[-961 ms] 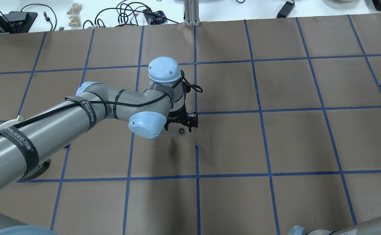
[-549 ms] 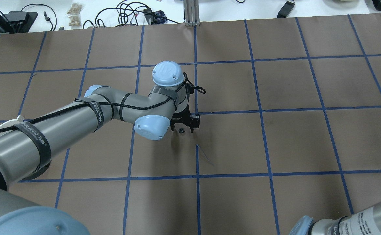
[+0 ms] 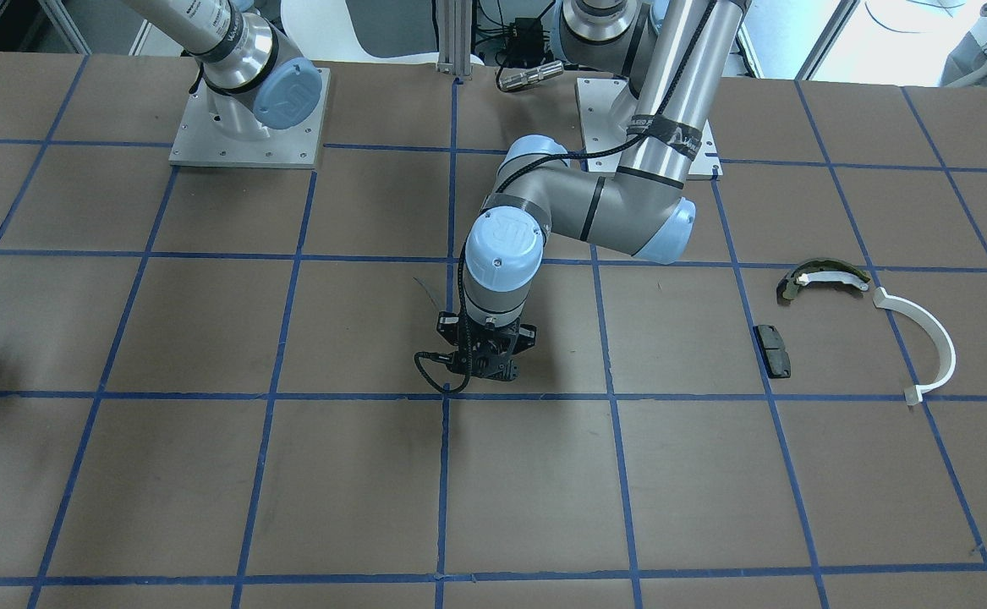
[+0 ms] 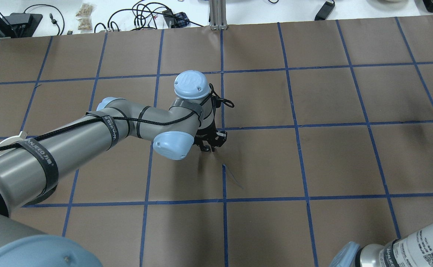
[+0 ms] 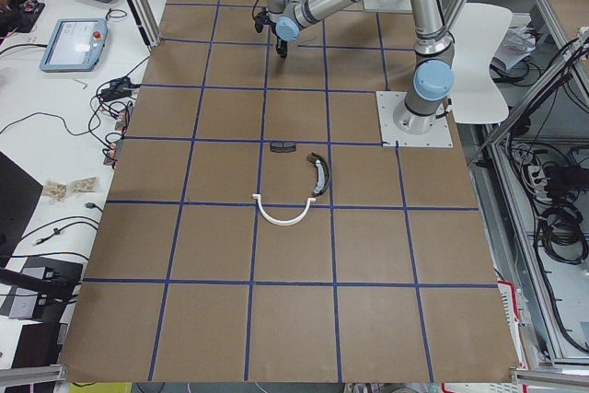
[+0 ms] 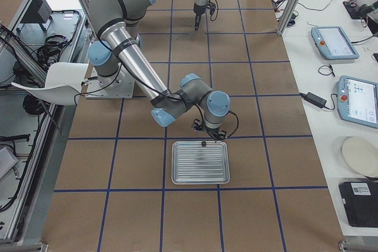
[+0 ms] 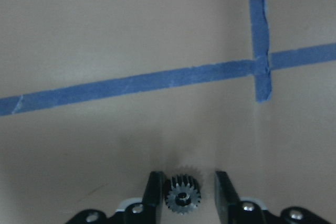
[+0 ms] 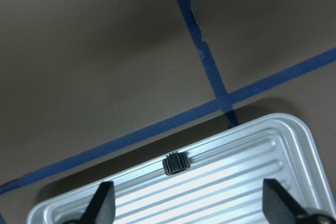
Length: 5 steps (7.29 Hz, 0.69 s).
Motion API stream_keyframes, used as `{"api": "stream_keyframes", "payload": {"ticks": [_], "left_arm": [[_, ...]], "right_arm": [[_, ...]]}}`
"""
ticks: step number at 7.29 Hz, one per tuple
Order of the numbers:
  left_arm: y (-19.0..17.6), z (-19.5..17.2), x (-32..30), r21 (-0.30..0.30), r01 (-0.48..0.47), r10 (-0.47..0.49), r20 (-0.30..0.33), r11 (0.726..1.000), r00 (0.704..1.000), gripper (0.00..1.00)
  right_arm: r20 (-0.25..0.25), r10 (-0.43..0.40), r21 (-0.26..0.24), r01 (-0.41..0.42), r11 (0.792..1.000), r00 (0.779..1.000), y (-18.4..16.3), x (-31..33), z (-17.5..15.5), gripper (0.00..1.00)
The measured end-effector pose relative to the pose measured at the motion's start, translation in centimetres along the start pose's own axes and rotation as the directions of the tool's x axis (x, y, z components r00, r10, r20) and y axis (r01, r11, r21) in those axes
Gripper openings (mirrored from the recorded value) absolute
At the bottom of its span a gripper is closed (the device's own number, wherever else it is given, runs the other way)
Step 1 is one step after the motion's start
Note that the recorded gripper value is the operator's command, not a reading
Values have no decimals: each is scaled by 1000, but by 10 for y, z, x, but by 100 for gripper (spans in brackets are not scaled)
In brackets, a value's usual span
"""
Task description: Place bearing gear from tray to pile
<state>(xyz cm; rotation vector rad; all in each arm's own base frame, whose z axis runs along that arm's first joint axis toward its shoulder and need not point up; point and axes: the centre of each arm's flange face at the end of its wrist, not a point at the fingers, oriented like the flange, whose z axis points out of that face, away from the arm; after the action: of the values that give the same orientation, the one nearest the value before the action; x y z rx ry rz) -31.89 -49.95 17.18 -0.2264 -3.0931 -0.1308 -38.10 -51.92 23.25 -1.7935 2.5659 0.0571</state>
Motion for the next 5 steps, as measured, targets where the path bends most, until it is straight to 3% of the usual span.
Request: {"api": "stream_keyframes", "payload": {"ticks": [1,2,4,5], "left_arm": [[0,-1,0,1,-1,1,2,1000,1000,0],[-2,-4,-1,8,-2,2,2,1000,1000,0],[-9,-24,-9,25,2,-2,14,1000,1000,0],[-24,-46,-32,30,9,-10,33,1000,999,0]], "right_arm": [[-6,-94,-3,94,996,996,2,3,9,100],[-6,-135,-3,135,991,991,5,5,20,100],[-2,-165,1,165,986,986,13,7,38,99],[2,-170,4,170,986,986,16,6,43,91]]}}
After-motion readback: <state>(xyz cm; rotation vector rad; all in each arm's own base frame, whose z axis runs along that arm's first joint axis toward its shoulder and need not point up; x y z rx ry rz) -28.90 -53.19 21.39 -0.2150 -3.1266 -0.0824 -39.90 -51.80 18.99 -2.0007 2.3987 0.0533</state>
